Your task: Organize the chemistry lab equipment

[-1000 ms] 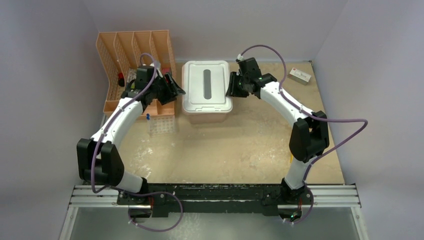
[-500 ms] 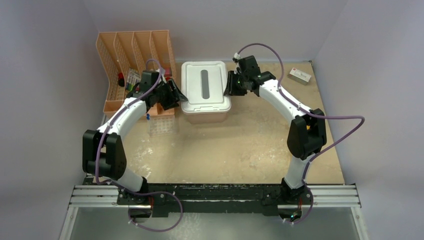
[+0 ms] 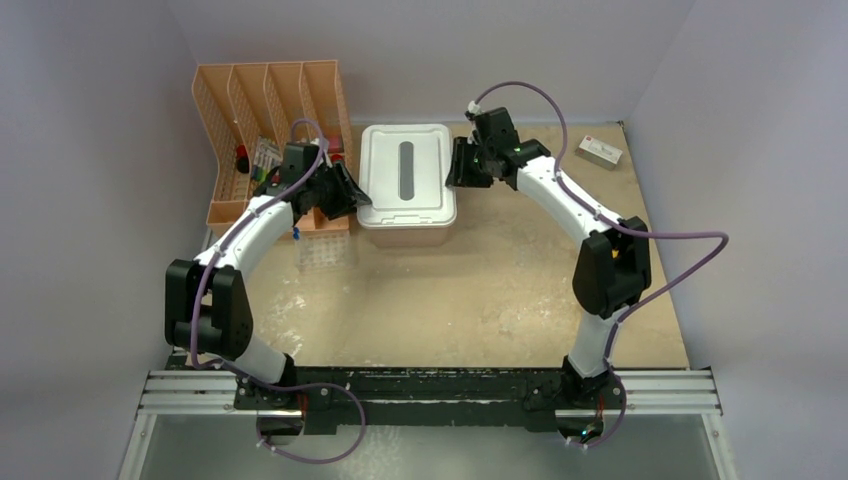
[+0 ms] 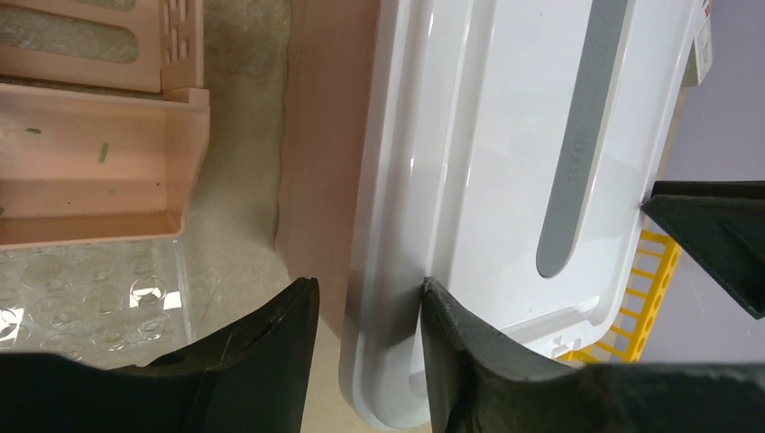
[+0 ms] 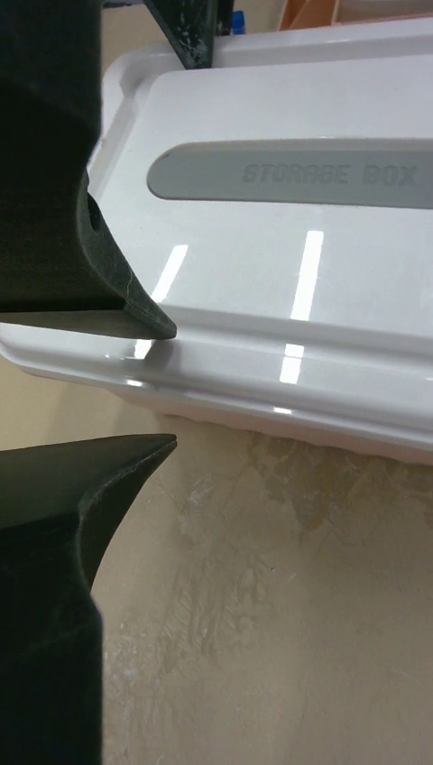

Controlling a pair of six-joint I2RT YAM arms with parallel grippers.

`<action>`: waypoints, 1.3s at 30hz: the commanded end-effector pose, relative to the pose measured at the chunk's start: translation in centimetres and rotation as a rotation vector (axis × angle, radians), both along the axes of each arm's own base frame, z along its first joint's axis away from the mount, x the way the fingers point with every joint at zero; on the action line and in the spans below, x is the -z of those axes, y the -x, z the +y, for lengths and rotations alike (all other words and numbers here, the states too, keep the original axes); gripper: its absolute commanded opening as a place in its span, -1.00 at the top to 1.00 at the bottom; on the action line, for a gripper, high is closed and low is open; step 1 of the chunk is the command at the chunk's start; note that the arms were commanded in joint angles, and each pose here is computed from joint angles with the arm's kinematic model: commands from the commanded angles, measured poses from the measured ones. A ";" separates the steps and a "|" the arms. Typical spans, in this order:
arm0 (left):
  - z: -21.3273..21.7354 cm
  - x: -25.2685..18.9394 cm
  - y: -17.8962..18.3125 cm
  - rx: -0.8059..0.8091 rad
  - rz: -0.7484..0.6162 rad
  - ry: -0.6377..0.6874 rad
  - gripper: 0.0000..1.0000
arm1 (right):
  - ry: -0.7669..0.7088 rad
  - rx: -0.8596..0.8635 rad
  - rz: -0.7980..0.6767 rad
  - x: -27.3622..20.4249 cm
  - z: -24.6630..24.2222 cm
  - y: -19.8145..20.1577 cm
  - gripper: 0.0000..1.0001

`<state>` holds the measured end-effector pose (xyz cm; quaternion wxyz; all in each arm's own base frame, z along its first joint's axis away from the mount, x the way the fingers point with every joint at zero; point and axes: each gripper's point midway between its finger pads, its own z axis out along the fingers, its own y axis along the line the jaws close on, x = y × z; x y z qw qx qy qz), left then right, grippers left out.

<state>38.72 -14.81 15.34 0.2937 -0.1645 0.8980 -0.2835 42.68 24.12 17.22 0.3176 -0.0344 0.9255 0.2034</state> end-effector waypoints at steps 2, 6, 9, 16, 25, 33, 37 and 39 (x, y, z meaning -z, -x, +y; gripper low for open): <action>2.2 0.7 0.0 -0.056 0.011 -0.114 0.05 | 0.055 0.097 -0.022 -0.6 -1.2 -1.2 0.08; 2.4 -1.2 -1.0 -0.067 -0.022 -0.129 -0.03 | 0.036 0.121 -0.009 -1.5 -1.1 -1.1 0.08; 2.1 -3.6 -1.7 -0.049 -0.081 -0.119 -0.06 | 0.018 0.124 -0.038 -2.9 -0.9 -1.5 0.07; 1.6 -9.4 -2.1 -0.007 -0.241 -0.094 -0.11 | -0.019 0.147 -0.109 -6.3 -1.4 -1.1 0.02; 2.5 -12.1 -0.3 -0.011 -0.309 -0.134 -0.12 | 0.035 0.210 -0.196 -8.2 -5.5 2.9 -0.06; 6.7 -15.2 4.1 -0.199 -0.401 -0.213 -0.27 | 0.107 0.337 -0.375 -12.3 -12.3 9.0 -0.25; 8.9 -17.2 6.7 -0.297 -0.428 -0.249 -0.27 | 0.156 0.399 -0.478 -15.9 -15.9 12.2 -0.41; 10.4 -18.0 8.3 -0.357 -0.439 -0.281 -0.27 | 0.179 0.421 -0.534 -17.4 -17.5 13.8 -0.52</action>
